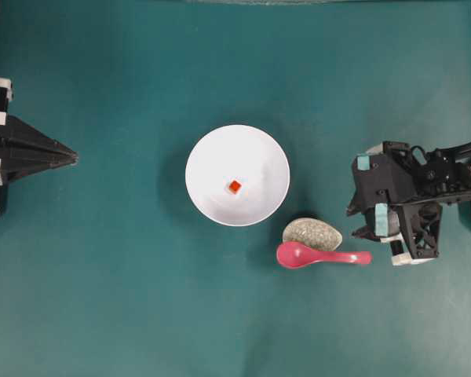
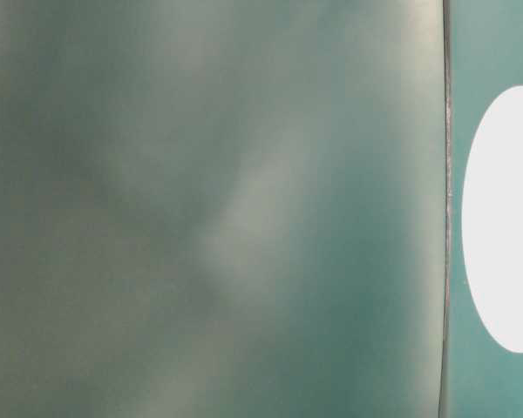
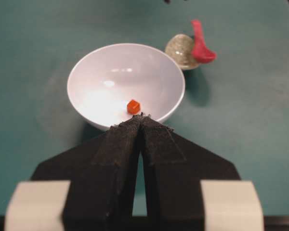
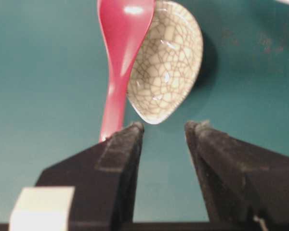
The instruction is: Grip the spoon and scoop the red block from the bowl with right arm.
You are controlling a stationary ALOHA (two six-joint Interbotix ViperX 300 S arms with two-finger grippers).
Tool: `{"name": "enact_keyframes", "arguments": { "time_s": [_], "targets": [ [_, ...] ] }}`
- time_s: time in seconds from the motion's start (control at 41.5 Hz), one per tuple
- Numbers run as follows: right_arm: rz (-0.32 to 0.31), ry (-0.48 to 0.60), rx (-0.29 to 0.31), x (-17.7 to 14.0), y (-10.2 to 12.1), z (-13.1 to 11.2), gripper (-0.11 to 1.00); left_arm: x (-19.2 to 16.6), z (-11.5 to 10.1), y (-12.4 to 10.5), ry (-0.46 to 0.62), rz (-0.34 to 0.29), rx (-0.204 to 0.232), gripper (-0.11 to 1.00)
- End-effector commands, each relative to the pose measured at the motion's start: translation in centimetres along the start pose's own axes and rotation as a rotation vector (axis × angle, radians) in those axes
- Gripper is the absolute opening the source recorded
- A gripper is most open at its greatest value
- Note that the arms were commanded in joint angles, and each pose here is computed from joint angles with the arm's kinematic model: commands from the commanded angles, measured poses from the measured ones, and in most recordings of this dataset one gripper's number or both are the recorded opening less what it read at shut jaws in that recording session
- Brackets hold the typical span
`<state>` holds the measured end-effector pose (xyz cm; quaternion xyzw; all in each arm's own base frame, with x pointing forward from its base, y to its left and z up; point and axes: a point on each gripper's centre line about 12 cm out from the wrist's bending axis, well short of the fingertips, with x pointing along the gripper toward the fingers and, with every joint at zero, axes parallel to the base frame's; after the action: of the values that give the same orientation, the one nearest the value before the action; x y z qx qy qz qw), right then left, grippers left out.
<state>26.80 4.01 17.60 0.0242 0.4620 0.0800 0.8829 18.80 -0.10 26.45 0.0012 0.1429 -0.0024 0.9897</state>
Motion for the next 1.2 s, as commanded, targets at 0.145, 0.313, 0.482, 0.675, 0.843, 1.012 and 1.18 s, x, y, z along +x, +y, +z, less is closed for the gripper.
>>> {"name": "enact_keyframes", "arguments": {
  "time_s": [0.145,0.313,0.482,0.675,0.843,1.012,1.18],
  "targets": [
    [0.007,-0.182,-0.002,-0.7,1.1,0.2,0.48,0.0,1.1,0.0,-0.031,0.000,0.000,0.00],
    [0.003,-0.302,0.091,-0.7,1.0,-1.2,0.48,-0.1,1.1,0.0,-0.032,-0.002,-0.012,0.00],
    [0.007,-0.385,0.133,-0.6,1.1,-2.2,0.48,0.0,1.0,0.0,-0.026,-0.002,-0.033,0.00],
    [0.005,-0.435,0.154,-0.2,1.2,-3.0,0.48,0.0,1.0,0.0,-0.023,0.000,-0.046,0.00],
    [-0.012,-0.476,0.136,0.5,1.0,-4.2,0.48,0.0,0.9,0.0,-0.020,0.000,-0.054,0.00],
    [-0.017,-0.491,0.100,1.4,1.3,-5.8,0.49,0.1,0.8,0.0,-0.012,0.000,-0.052,0.00],
    [-0.024,-0.470,0.060,2.7,1.6,-7.1,0.49,0.3,0.5,0.0,0.000,0.000,-0.052,0.00]
  ]
}}
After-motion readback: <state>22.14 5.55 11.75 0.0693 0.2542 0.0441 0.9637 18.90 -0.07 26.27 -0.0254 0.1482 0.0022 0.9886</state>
